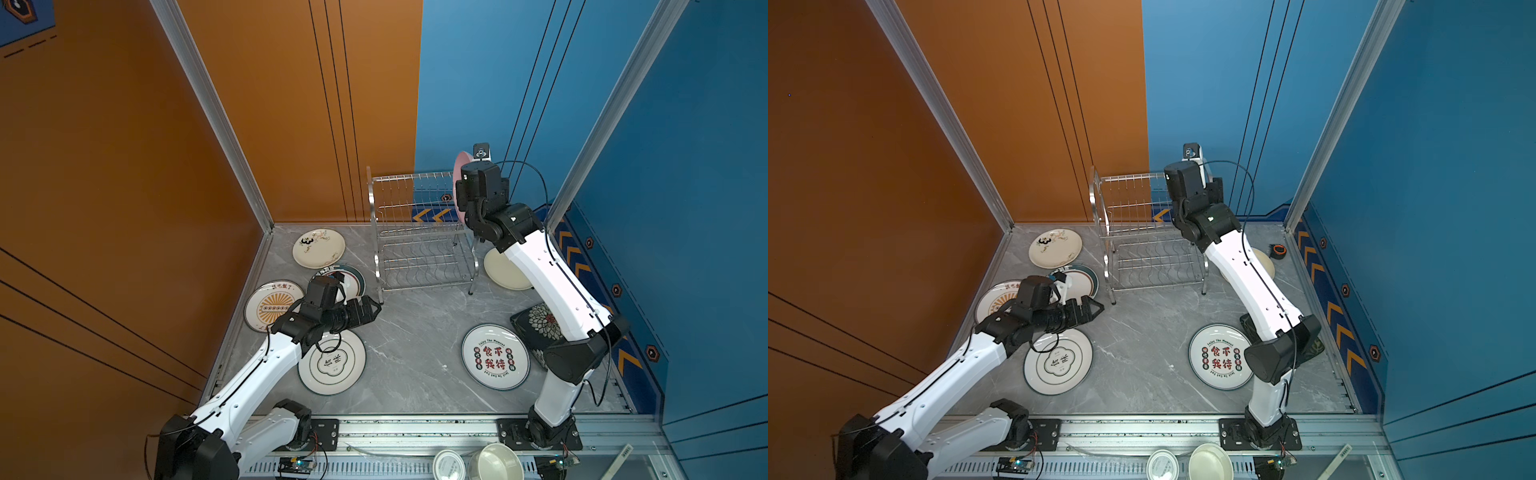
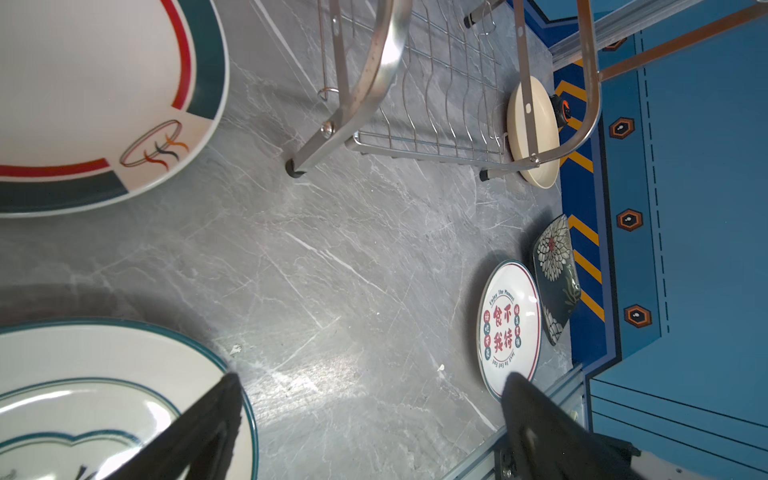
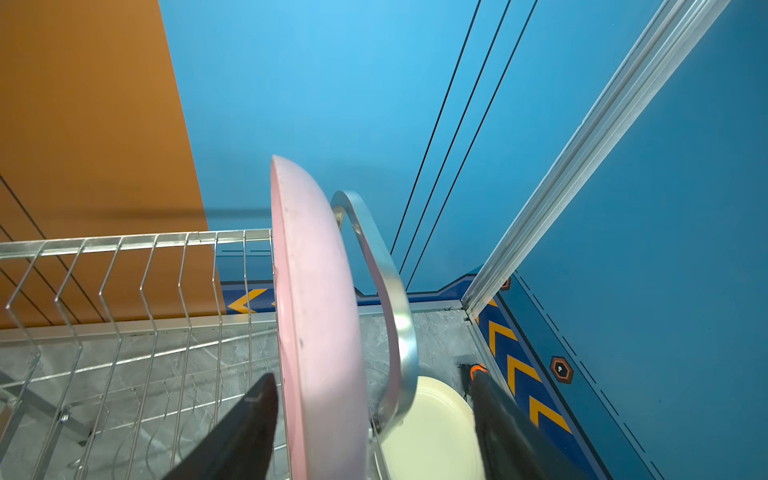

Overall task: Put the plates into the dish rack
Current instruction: 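Lower the pink plate upright into the top rack slot and release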

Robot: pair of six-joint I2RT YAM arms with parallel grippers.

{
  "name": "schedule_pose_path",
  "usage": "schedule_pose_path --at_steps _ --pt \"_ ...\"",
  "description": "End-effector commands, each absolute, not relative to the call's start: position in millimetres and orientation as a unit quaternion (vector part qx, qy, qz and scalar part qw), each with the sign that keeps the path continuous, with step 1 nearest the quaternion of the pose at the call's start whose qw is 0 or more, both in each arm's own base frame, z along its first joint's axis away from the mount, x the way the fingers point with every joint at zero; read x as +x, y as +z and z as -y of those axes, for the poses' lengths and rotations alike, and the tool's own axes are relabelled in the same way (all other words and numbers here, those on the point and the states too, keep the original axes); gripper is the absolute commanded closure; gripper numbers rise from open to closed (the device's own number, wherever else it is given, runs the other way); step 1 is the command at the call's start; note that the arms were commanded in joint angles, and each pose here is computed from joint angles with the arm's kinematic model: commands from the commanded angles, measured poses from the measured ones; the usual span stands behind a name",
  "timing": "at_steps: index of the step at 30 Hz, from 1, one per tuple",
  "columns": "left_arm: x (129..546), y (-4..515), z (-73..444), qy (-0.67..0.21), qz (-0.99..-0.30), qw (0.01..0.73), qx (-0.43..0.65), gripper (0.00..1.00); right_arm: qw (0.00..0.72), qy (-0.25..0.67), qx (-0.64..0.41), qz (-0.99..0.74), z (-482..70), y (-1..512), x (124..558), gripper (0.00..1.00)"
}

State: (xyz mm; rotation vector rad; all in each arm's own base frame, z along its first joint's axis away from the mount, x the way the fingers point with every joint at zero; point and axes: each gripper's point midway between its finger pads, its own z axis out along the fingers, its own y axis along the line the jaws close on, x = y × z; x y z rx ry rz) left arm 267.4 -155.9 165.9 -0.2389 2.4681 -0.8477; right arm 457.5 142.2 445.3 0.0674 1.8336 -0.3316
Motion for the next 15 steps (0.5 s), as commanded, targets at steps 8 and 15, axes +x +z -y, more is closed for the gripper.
schedule_pose_path --at_steps 8,15 --pt "241.4 136.8 75.0 -0.177 -0.939 0.230 -0.183 0.02 0.590 -0.096 0.025 -0.802 -149.9 443.9 399.4 0.13" --pt "221.9 119.2 29.1 -0.084 -0.942 0.207 -0.250 0.02 0.568 -0.058 0.013 -0.821 -157.2 425.8 355.5 0.08"
